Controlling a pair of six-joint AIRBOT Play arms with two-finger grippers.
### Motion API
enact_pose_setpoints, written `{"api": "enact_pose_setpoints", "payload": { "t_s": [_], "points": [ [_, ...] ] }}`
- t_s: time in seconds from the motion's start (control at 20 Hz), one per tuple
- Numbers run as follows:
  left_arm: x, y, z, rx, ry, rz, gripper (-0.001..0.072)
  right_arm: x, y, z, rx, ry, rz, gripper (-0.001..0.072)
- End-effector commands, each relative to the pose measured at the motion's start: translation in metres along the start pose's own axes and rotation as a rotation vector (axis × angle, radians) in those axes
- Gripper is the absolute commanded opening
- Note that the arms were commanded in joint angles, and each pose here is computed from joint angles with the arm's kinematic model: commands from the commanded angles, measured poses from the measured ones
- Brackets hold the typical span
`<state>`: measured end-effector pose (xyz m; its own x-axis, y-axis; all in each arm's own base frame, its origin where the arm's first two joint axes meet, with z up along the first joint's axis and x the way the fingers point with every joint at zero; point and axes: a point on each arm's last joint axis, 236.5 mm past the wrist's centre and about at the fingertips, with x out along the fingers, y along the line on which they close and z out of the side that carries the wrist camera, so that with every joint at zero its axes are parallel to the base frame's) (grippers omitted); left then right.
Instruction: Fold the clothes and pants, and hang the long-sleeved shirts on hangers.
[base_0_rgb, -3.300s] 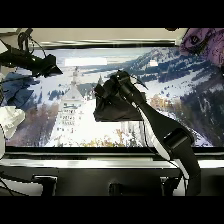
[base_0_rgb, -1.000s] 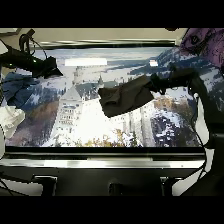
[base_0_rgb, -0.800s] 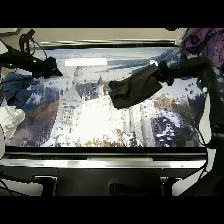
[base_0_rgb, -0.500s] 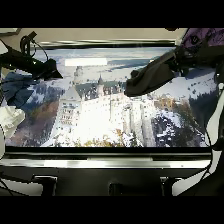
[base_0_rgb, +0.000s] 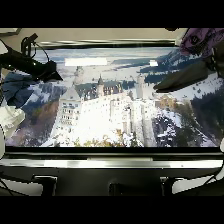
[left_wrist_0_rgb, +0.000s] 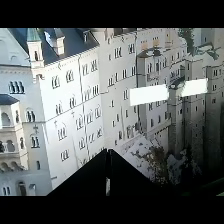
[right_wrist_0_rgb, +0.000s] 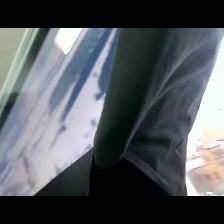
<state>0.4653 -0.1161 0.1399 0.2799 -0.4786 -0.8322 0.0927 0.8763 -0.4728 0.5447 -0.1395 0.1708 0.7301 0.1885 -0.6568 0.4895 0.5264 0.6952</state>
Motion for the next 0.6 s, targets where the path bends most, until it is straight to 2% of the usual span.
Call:
{"api": "enact_pose_setpoints", "payload": {
  "t_s": [0.0, 0.3, 0.55],
  "points": [
    [0.000, 0.001, -0.004, -0.001, 0.016, 0.002, 0.0018, -0.027, -0.070, 0.019, 0.063, -0.034, -0.211, 0.0037],
    [-0.001, 0.001, -0.008, -0.001, 0.034, 0.003, 0.0018, -0.079, -0.189, 0.014, 0.132, -0.026, -0.574, 0.0037],
    [-0.001, 0.001, -0.009, -0.001, 0.038, 0.004, 0.0018, -0.103, -0.264, -0.052, 0.262, 0.044, -0.707, 0.0038]
  ]
}}
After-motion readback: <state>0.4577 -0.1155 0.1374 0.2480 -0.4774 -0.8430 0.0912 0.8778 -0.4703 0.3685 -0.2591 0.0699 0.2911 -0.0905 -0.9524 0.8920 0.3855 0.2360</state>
